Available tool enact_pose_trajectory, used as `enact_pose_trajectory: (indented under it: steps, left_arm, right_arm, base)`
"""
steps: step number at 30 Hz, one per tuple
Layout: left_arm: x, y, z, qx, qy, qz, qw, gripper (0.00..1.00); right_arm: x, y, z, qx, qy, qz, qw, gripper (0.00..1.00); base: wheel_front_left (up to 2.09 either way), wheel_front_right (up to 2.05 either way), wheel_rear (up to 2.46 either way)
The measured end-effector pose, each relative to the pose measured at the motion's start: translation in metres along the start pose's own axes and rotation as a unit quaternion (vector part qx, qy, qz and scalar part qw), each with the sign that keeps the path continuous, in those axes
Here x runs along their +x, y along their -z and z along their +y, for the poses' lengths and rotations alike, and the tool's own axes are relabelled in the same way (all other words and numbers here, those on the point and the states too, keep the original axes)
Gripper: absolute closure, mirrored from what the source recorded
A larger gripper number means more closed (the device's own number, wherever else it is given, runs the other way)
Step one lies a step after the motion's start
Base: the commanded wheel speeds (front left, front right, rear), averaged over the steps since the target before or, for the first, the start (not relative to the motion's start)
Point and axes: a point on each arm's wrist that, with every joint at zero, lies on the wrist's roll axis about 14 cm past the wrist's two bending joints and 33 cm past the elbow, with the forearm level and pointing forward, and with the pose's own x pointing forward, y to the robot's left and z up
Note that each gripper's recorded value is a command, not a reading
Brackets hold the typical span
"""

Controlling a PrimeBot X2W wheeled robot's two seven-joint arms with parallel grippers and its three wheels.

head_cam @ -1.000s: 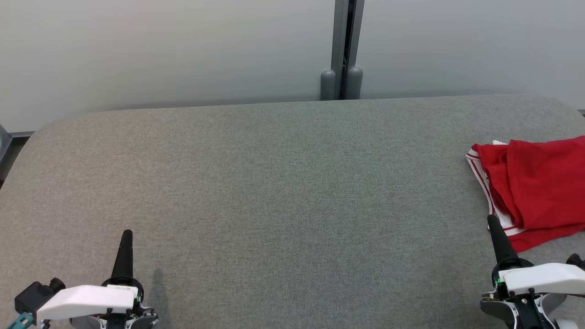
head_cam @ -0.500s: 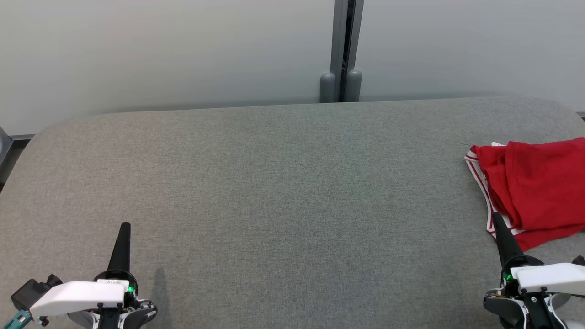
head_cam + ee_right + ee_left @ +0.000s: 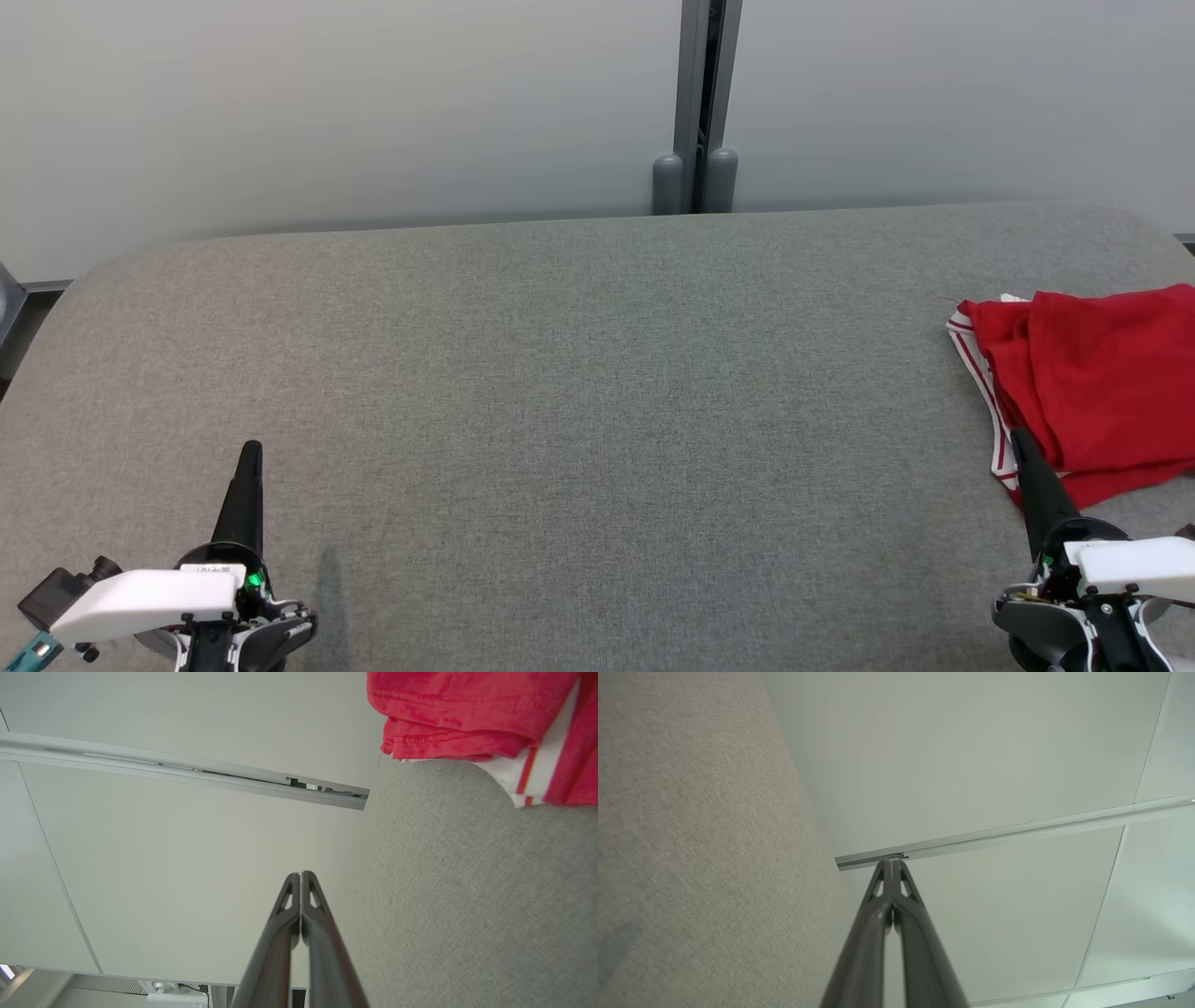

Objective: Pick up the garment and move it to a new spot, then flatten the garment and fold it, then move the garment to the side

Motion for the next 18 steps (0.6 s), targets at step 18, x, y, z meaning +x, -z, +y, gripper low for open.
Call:
enact_pose_trajectory:
  steps: [18]
  left_arm:
    - [0.001,-0.001,-0.015,-0.055,0.028,0.006,0.998,1.0]
  right_arm:
    - [-0.001,-0.006,0.011,0.06,-0.021,-0.003,0.998,1.0]
  base:
    - [0.0,0.0,0.0]
